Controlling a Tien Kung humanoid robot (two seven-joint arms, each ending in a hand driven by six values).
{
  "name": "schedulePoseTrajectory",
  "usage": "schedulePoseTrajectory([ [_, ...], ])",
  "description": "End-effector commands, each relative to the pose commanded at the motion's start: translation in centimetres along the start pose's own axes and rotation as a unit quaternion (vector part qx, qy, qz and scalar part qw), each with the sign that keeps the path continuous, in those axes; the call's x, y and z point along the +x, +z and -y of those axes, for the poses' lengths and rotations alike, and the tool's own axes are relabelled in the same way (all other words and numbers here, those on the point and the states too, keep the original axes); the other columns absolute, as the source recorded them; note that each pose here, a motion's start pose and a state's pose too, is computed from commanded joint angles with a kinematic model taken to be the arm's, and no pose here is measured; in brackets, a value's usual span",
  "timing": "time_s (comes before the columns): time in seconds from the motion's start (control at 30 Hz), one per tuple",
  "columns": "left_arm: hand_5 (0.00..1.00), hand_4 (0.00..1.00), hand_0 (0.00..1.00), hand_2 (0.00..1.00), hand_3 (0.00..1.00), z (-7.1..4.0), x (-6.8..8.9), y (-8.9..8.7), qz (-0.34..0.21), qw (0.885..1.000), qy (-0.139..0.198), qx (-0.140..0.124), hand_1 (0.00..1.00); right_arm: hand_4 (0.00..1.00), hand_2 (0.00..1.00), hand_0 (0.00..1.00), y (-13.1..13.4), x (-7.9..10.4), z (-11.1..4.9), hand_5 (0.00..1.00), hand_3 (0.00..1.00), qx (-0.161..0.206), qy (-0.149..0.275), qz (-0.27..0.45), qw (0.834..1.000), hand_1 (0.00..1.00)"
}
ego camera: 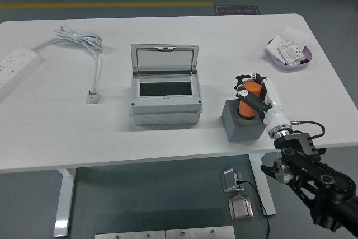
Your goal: Fetch the battery,place it into the box,close the lid of the box
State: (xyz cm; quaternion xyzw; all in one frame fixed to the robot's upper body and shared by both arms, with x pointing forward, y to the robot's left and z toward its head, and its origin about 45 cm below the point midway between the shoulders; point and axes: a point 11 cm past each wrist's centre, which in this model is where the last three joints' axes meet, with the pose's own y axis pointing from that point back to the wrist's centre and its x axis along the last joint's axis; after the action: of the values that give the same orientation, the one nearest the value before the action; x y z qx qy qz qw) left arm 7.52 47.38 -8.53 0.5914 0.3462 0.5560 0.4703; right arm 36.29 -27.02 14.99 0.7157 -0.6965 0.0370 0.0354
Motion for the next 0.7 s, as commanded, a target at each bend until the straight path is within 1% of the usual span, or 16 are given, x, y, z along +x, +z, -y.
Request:
schedulePoseTrajectory([
  [0.23,0.189,0.534,0.595,0.550,0.600,0.0,0.0,-0.2,0.000,1.000,0.000,0.003,0.687,0.002,0.246,0.211,-1.3,-0.2,0.9,0.002,0.254,0.018,-0.003,-0.020,1.000,0.215],
  [0.33,0.189,0.534,0.595,0.550,0.600,0.0,0.1,-0.3,0.000,1.000,0.001,0.006,0.687,0.002,0.246,0.211,-2.4,-1.3,1.6,0.002,0.254,0.024,-0.021,-0.050,0.998,0.215],
  [0.37,0.192,0.539,0.595,0.552,0.602,0.0,0.1,-0.3,0.001,1.000,0.001,0.007,0.686,0.002,0.264,0.132,-2.8,-1.8,1.8,0.002,0.263,0.025,-0.029,-0.059,0.997,0.224],
  [0.5,0.192,0.539,0.595,0.552,0.602,0.0,0.2,-0.2,0.001,1.000,0.002,0.007,0.686,0.002,0.264,0.132,-4.4,-4.9,2.9,0.002,0.263,0.033,-0.082,-0.118,0.989,0.224],
  [0.57,0.191,0.540,0.595,0.553,0.602,0.0,0.1,-0.1,0.002,1.000,0.001,0.007,0.687,0.002,0.262,0.132,-5.1,-6.9,3.3,0.002,0.258,0.034,-0.118,-0.155,0.980,0.224],
  [0.7,0.191,0.540,0.595,0.553,0.602,0.0,0.2,0.1,0.003,1.000,0.001,0.009,0.687,0.002,0.262,0.132,-6.0,-10.3,3.9,0.002,0.258,0.032,-0.179,-0.235,0.955,0.224],
])
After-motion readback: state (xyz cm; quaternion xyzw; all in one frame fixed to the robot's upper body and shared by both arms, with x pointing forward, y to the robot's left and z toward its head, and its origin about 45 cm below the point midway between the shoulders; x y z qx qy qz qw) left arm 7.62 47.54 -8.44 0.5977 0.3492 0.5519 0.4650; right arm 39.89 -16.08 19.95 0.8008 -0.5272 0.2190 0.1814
